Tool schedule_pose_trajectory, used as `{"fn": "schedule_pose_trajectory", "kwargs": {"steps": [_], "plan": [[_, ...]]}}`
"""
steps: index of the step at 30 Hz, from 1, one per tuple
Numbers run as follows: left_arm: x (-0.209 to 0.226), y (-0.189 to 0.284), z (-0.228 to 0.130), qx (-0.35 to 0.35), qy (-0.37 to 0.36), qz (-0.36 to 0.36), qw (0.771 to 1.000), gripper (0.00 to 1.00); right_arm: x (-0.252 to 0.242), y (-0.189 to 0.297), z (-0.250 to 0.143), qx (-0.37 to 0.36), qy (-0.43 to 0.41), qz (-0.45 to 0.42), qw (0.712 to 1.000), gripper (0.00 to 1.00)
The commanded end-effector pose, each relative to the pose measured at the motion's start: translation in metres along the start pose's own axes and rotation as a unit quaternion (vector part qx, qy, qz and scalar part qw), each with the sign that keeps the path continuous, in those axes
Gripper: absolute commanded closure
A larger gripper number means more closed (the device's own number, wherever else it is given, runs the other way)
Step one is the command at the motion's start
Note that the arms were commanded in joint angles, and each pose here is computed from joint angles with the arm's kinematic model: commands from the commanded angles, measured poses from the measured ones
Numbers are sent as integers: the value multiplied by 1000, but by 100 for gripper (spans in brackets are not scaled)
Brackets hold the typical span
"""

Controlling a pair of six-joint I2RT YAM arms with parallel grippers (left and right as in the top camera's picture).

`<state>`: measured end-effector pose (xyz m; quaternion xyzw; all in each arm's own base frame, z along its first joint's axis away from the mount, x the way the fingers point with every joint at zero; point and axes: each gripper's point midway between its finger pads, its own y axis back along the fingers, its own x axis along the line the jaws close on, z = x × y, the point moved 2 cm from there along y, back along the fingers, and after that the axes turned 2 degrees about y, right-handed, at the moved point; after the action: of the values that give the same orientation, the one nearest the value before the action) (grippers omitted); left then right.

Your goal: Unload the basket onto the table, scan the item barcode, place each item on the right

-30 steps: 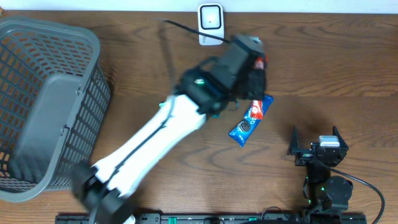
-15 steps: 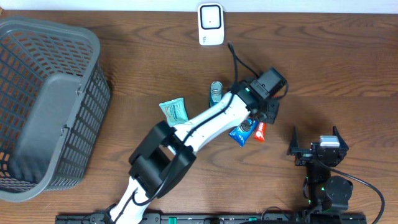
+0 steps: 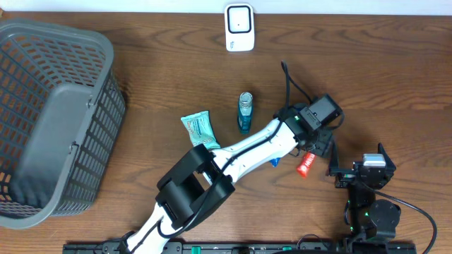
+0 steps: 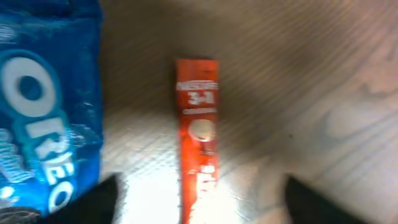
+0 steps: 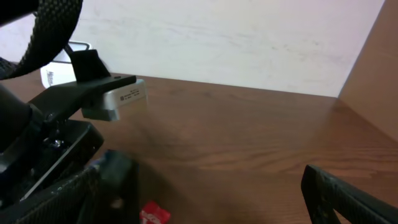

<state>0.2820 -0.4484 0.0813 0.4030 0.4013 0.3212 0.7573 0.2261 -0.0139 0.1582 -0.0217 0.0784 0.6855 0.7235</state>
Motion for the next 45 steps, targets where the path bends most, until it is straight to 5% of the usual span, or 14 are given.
{"fn": "schedule_pose_trajectory", "kwargs": {"steps": [1,7,17,25,32,37,45], "plan": [[27,2,13,-36,-8,74,997,2,1,0,0,-1,-5,2,1000,1],[42,57,51,-111,-55,153,980,2,1,0,0,-1,-5,2,1000,1],[47,228,101,-259,-101,196,940,2,1,0,0,-1,-5,1,1000,1],[72,414,112,-425,-110,307,844,2,1,0,0,0,-5,2,1000,1],[100,544,94,-497,-92,406,761,2,1,0,0,-1,-5,1,1000,1],[123,589,83,-527,-58,433,729,2,1,0,0,-1,-5,3,1000,1],[172,601,63,-505,-9,484,715,2,7,0,2,-4,-73,22,997,1]]}}
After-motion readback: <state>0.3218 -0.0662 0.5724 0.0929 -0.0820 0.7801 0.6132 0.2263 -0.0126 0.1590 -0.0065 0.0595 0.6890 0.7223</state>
